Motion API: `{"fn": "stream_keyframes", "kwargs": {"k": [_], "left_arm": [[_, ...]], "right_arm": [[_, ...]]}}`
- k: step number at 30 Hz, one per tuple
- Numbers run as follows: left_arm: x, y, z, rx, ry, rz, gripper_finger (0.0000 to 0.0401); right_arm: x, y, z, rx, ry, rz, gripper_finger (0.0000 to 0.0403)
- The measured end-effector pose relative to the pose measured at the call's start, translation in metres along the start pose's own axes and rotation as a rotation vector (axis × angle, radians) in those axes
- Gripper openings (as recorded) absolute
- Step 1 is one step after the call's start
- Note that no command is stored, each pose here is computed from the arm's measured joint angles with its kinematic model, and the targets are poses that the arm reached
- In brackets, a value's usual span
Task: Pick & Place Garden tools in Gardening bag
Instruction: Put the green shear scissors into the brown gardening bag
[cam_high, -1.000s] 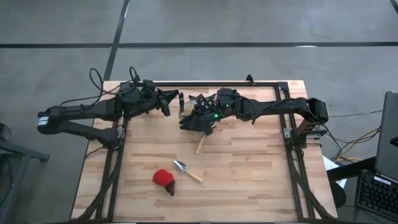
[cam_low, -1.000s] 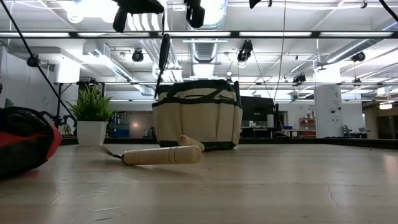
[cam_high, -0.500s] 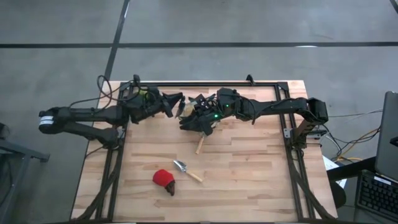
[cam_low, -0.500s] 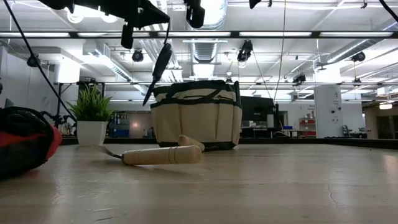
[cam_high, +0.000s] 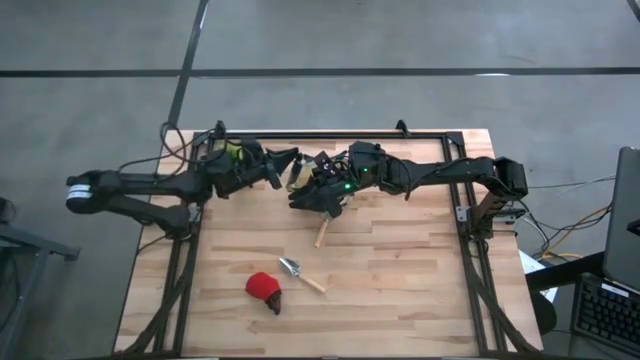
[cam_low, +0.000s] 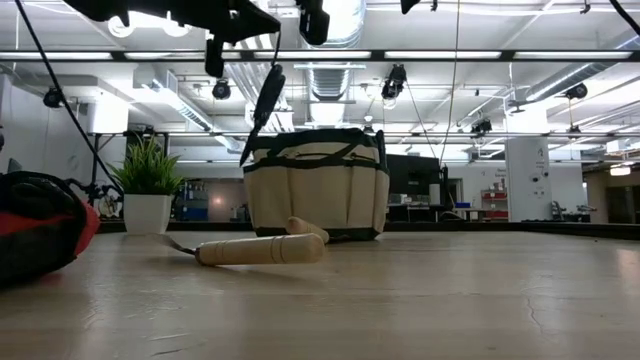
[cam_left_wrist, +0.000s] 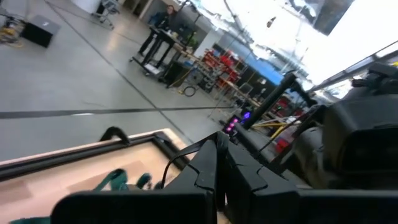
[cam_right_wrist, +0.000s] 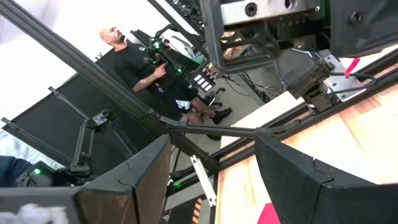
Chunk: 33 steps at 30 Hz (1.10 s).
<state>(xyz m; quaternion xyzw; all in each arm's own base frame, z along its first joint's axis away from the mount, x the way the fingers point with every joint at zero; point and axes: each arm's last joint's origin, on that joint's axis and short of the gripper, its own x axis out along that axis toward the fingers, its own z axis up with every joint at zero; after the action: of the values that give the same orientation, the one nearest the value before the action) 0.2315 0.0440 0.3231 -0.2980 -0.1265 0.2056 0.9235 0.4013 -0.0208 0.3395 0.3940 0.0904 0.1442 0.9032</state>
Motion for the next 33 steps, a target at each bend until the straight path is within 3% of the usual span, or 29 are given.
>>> {"fn": "stream_keyframes", "kwargs": {"k": [9, 21, 33], "left_arm": [[0.013, 0.000, -0.008, -0.059, -0.025, -0.050, 0.0013], [0.006, 0.001, -0.006, -0.061, -0.033, -0.118, 0.0013], [-0.023, 0.021, -0.021, -0.125, -0.078, -0.208, 0.0012]], "right_arm": [[0.000, 0.000, 0.000, 0.003, 0.000, 0.000, 0.0226], [0.000, 0.000, 0.000, 0.010, 0.000, 0.000, 0.0226], [0.000, 0.000, 0.000, 0.025, 0.000, 0.000, 0.0226]]}}
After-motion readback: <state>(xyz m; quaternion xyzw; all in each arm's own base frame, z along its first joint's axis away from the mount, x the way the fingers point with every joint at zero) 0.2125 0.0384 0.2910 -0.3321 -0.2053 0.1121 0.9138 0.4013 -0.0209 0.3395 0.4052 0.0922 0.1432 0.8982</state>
